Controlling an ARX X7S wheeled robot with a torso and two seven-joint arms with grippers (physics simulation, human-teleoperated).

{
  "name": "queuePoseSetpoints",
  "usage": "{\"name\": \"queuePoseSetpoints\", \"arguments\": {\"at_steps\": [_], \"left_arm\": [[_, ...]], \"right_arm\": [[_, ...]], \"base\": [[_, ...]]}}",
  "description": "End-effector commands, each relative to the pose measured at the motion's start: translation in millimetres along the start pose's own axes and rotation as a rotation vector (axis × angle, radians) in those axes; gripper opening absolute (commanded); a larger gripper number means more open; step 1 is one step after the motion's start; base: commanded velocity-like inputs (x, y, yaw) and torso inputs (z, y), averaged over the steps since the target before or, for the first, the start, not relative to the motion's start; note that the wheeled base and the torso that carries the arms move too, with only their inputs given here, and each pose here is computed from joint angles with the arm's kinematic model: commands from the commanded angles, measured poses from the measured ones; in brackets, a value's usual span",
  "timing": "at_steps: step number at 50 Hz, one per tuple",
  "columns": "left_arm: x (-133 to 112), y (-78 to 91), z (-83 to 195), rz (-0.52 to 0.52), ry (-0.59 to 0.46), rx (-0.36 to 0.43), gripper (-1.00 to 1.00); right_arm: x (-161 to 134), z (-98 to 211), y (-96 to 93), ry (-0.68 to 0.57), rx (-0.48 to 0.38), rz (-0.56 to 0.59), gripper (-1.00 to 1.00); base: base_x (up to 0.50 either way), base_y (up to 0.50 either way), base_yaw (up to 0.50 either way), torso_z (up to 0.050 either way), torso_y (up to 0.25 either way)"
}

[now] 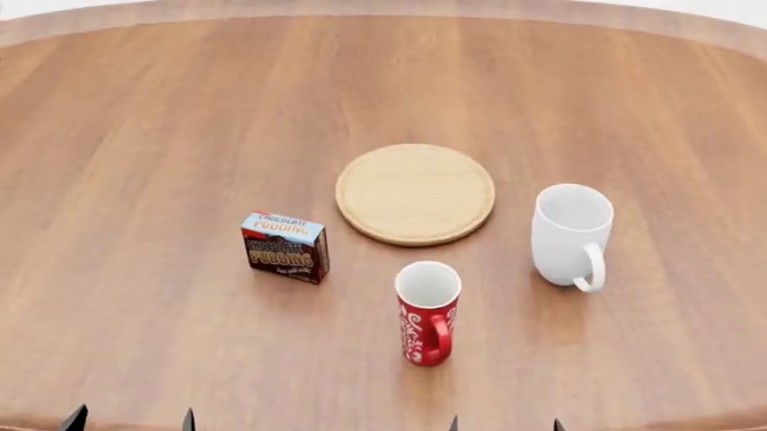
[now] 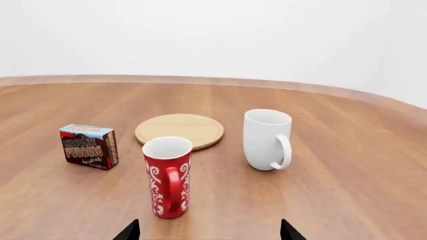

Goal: Put the chocolate pudding to the left of the plate.

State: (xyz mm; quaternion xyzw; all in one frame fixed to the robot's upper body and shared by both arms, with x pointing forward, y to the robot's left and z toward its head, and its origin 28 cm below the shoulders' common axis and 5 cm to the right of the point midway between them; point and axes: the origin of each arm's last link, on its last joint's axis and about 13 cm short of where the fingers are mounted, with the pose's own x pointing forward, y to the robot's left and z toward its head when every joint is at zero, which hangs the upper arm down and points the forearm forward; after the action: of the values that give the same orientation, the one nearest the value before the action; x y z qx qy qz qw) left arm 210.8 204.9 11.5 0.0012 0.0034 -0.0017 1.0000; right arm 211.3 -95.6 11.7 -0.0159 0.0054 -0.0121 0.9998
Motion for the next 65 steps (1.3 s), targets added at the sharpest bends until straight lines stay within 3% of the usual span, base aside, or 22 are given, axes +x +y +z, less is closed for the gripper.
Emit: {"name": "queuePoseSetpoints", "arguments": {"at_steps": [1, 65], "left_arm": [[0.7, 0.2, -0.7, -0.002, 0.002, 0.002, 1.00], [0.0, -0.6, -1.8, -0.009, 0.003, 0.005, 1.00]], "right_arm": [[0.1, 0.3, 0.3, 0.000, -0.012, -0.007, 1.00], [-0.1, -1.8, 3.2, 0.000, -0.034, 0.008, 1.00]], "base": [[0.00, 0.15, 0.00, 0.000, 0.000], [0.00, 0.15, 0.00, 0.000, 0.000]]}}
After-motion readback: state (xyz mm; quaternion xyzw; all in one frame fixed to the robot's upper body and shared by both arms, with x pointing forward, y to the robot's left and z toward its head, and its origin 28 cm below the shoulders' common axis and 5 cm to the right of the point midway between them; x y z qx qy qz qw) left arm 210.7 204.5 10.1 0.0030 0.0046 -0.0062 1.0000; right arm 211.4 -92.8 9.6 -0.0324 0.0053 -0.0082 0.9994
